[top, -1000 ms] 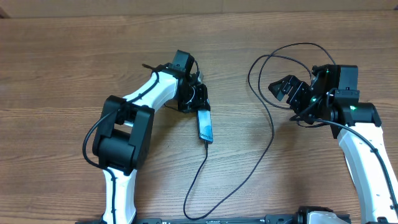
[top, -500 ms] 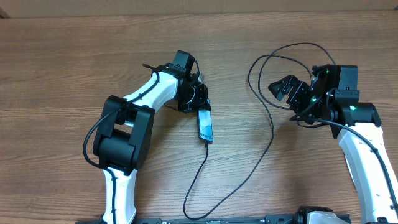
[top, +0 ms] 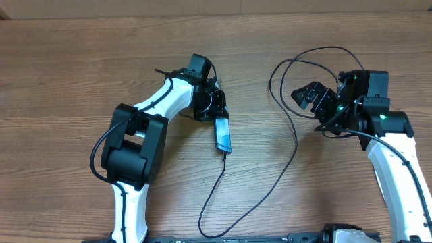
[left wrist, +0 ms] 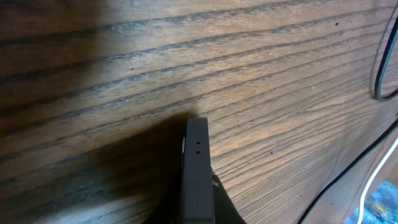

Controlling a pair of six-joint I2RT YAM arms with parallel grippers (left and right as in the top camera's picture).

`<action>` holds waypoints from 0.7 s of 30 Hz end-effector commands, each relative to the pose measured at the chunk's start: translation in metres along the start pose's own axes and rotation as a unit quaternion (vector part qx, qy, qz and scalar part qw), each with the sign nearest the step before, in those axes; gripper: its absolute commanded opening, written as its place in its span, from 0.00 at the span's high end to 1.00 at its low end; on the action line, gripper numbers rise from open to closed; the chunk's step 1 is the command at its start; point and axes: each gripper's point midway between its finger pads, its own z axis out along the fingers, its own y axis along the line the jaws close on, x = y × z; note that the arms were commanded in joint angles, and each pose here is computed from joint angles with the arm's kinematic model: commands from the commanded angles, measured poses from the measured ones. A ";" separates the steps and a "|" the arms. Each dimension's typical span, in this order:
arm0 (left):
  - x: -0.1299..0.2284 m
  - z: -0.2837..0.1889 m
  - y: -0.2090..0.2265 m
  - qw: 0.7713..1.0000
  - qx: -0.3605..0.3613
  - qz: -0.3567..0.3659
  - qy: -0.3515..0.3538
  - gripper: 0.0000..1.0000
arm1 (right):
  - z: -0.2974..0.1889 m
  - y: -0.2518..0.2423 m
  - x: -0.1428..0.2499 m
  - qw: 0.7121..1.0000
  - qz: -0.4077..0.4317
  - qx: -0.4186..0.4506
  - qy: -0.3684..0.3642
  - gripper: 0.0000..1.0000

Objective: Plug charger to phone and switch on socket
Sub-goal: 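Lower the plugged phone with the left gripper toward the table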

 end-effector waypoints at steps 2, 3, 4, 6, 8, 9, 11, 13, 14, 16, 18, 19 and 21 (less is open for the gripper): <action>-0.003 0.008 0.012 1.000 -0.029 0.002 -0.005 0.89 | -0.003 0.002 0.000 1.000 -0.009 0.001 -0.005 0.00; -0.003 0.008 0.012 1.000 -0.029 0.002 -0.005 0.86 | -0.003 0.002 0.000 1.000 -0.009 0.001 -0.005 0.00; -0.003 0.008 0.012 1.000 -0.029 0.002 -0.005 0.82 | -0.003 0.002 0.000 1.000 -0.009 0.001 -0.005 0.00; -0.003 0.008 0.012 1.000 -0.029 0.002 -0.005 0.75 | -0.003 0.002 0.000 1.000 -0.009 0.001 -0.005 0.00; -0.003 0.008 0.012 1.000 -0.029 0.002 -0.005 0.69 | -0.003 0.002 0.000 1.000 -0.009 0.001 -0.005 0.00; -0.003 0.008 0.012 1.000 -0.030 0.001 -0.004 0.68 | -0.003 0.002 0.000 1.000 -0.009 0.001 -0.005 0.00; -0.002 0.008 0.012 1.000 -0.030 0.001 -0.003 0.68 | -0.003 0.002 0.000 1.000 -0.009 0.001 -0.005 0.00; -0.001 0.008 0.013 1.000 -0.031 0.000 -0.001 0.67 | -0.003 0.002 0.000 1.000 -0.009 0.001 -0.005 0.00; -0.001 0.008 0.013 0.999 -0.033 -0.001 -0.001 0.67 | -0.003 0.002 0.000 1.000 -0.009 0.001 -0.005 0.00; -0.001 0.008 0.016 0.999 -0.039 -0.002 -0.001 0.66 | -0.003 0.002 0.000 1.000 -0.009 0.001 -0.005 0.00; -0.001 0.008 0.017 0.999 -0.043 -0.003 -0.002 0.66 | -0.003 0.002 0.000 1.000 -0.009 0.001 -0.005 0.00; 0.000 0.008 0.018 0.999 -0.044 -0.003 -0.002 0.67 | -0.003 0.002 0.000 1.000 -0.009 0.001 -0.005 0.00; 0.000 0.008 0.018 0.999 -0.044 -0.003 -0.001 0.67 | -0.003 0.002 0.000 1.000 -0.009 0.001 -0.005 0.00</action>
